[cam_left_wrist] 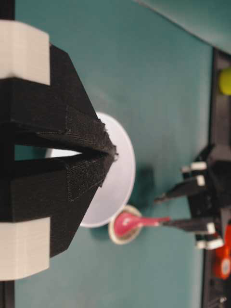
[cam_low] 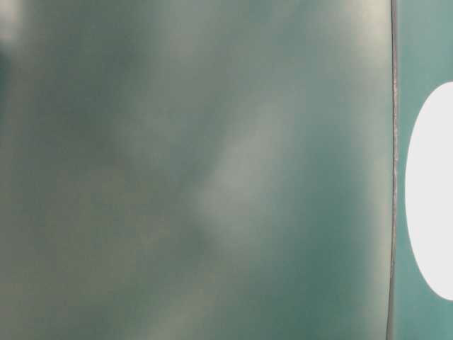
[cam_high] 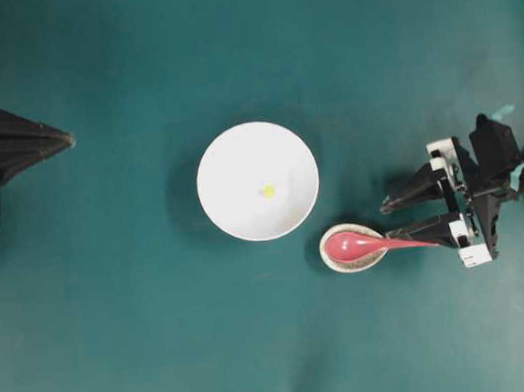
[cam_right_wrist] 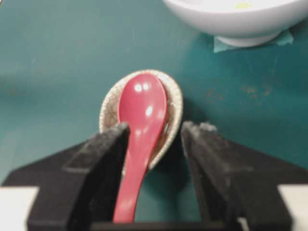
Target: Scoop the yellow hexagonal prism block from the bowl with a spoon using the right arm.
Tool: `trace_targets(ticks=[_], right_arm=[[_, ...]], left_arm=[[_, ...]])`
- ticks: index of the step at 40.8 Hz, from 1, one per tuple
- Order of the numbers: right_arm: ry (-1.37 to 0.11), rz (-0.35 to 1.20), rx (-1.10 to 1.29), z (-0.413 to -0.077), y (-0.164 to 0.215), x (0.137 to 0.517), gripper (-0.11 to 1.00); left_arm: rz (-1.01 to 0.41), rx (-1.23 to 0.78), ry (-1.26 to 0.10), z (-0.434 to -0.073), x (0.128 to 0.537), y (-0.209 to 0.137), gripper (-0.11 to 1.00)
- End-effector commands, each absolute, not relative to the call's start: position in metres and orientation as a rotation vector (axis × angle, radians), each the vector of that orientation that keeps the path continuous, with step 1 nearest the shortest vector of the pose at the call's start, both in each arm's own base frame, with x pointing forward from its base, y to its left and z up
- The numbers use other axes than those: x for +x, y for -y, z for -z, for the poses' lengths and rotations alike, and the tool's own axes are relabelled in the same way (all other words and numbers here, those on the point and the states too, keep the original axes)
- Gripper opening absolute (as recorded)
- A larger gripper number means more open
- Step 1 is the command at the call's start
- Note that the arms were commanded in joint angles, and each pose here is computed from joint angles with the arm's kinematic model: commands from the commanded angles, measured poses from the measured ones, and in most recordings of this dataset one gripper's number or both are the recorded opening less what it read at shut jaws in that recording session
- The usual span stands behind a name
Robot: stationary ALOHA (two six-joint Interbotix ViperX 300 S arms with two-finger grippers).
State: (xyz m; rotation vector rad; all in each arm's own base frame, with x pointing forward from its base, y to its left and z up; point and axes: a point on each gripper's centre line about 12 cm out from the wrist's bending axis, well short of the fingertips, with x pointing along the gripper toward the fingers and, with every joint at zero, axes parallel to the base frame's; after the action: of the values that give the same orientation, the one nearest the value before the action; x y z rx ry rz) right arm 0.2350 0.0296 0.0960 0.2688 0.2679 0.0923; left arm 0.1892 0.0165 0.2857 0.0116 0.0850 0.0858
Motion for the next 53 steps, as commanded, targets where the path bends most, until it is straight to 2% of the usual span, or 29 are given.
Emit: trace_targets(ticks=[1, 15, 27, 53], right_arm=[[-0.221, -0.093, 0.269, -0.099, -0.032, 0.238, 0.54], [-0.212, -0.013, 0.241, -0.087, -0.041, 0.234, 0.53], [-0.202, -0.042, 0.227, -0.088, -0.059, 0.23, 0.53], [-0.244, -0.037, 0.199, -0.076, -0.062, 0.23, 0.5]], left_arm=[[-0.087, 0.011, -0.059, -0.296, 0.192, -0.017, 0.03], [-0.087, 0.008, -0.063, -0.294, 0.192, -0.017, 0.03], [-0.089, 0.006, -0.065, -0.294, 0.192, -0.017, 0.03], [-0.088, 0.003, -0.069, -0.293, 0.192, -0.017, 0.03]])
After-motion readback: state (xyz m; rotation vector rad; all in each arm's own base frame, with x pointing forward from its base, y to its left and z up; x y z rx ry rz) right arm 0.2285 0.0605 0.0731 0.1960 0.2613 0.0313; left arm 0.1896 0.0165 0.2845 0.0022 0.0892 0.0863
